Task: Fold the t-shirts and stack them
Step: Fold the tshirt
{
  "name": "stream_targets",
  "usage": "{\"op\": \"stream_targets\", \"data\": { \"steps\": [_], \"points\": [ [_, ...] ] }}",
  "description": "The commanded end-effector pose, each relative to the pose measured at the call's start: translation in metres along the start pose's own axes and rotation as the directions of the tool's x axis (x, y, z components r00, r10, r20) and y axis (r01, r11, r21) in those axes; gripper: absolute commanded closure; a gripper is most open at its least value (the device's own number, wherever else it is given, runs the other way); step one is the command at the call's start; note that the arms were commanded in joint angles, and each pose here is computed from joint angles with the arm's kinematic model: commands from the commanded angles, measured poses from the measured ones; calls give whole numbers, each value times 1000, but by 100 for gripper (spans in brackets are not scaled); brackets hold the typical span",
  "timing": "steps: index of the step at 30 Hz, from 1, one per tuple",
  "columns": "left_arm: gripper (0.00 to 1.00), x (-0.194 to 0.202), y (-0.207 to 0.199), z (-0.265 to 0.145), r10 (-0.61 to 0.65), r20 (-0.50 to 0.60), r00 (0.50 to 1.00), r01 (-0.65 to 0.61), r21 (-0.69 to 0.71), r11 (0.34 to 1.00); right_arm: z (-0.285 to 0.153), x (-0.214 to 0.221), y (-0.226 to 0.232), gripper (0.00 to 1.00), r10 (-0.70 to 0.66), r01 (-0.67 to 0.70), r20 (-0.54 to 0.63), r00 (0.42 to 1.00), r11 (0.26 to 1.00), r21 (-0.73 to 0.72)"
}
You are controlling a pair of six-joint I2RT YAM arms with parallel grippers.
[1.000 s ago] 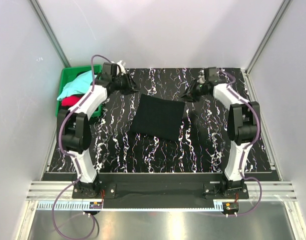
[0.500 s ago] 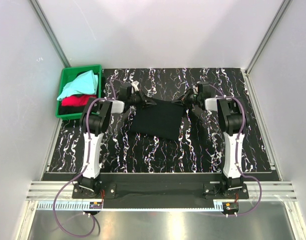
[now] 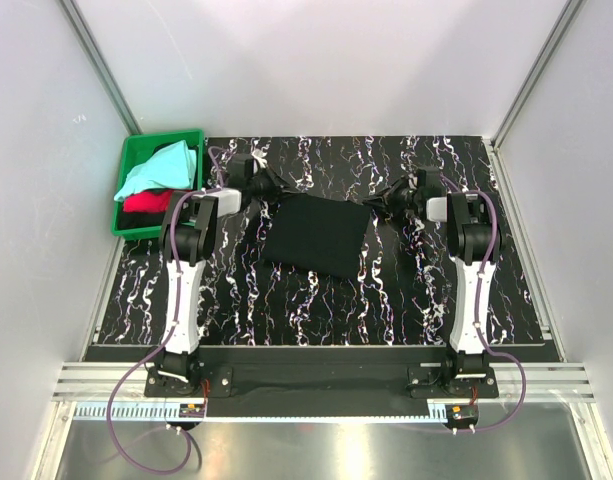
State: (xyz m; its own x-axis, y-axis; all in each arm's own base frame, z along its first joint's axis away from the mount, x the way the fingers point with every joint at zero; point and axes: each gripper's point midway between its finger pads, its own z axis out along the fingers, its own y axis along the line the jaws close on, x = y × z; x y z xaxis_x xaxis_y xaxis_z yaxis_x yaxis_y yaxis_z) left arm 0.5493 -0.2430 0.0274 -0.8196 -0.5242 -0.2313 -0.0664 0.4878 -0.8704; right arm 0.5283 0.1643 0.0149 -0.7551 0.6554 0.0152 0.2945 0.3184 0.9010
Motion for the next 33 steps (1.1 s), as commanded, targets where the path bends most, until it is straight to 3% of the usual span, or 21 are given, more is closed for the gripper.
{"op": "stream_targets", "data": {
  "steps": [1, 4, 6, 9, 10, 14, 19, 22, 26, 31, 33],
  "points": [
    [89, -5, 10, 1, 74, -17, 997, -75, -87, 993, -2, -17, -10, 90, 32, -32, 16, 999, 998, 56],
    [76, -24, -28, -14, 200, -8, 980, -200, -67, 977, -20, -41, 11, 88, -10, 7, 38, 999, 998, 64],
    [58, -39, -58, -38, 279, 19, 960, -276, -103, 956, -41, -52, 24, 87, -38, 32, 55, 998, 995, 95],
    [41, -50, -98, -75, 355, 65, 933, -344, -136, 929, -60, -61, 53, 85, -95, 88, 77, 992, 992, 91],
    [40, -49, -104, -83, 362, 69, 930, -351, -137, 926, -67, -56, 67, 84, -102, 96, 69, 992, 992, 82],
    [41, -22, -135, -111, 363, 53, 930, -360, -56, 931, -78, -15, 92, 74, -125, 125, -9, 992, 991, 51],
    [55, 49, -134, -115, 317, -18, 948, -313, 110, 943, -59, 82, 110, 63, -197, 201, -189, 962, 980, 0],
    [60, 82, -113, -108, 290, -84, 953, -279, 120, 953, -40, 139, 106, 64, -229, 233, -300, 926, 972, -21],
    [67, 111, -54, -109, 235, -179, 955, -228, 63, 972, -29, 182, 77, 73, -185, 177, -404, 896, 983, -57],
    [68, 130, 28, -123, 189, -280, 941, -227, -112, 967, -37, 195, 20, 74, -126, 141, -448, 885, 990, 0],
    [68, 125, 35, -137, 208, -276, 938, -248, -120, 961, -45, 184, 7, 74, -99, 121, -421, 902, 992, 27]
  ]
}}
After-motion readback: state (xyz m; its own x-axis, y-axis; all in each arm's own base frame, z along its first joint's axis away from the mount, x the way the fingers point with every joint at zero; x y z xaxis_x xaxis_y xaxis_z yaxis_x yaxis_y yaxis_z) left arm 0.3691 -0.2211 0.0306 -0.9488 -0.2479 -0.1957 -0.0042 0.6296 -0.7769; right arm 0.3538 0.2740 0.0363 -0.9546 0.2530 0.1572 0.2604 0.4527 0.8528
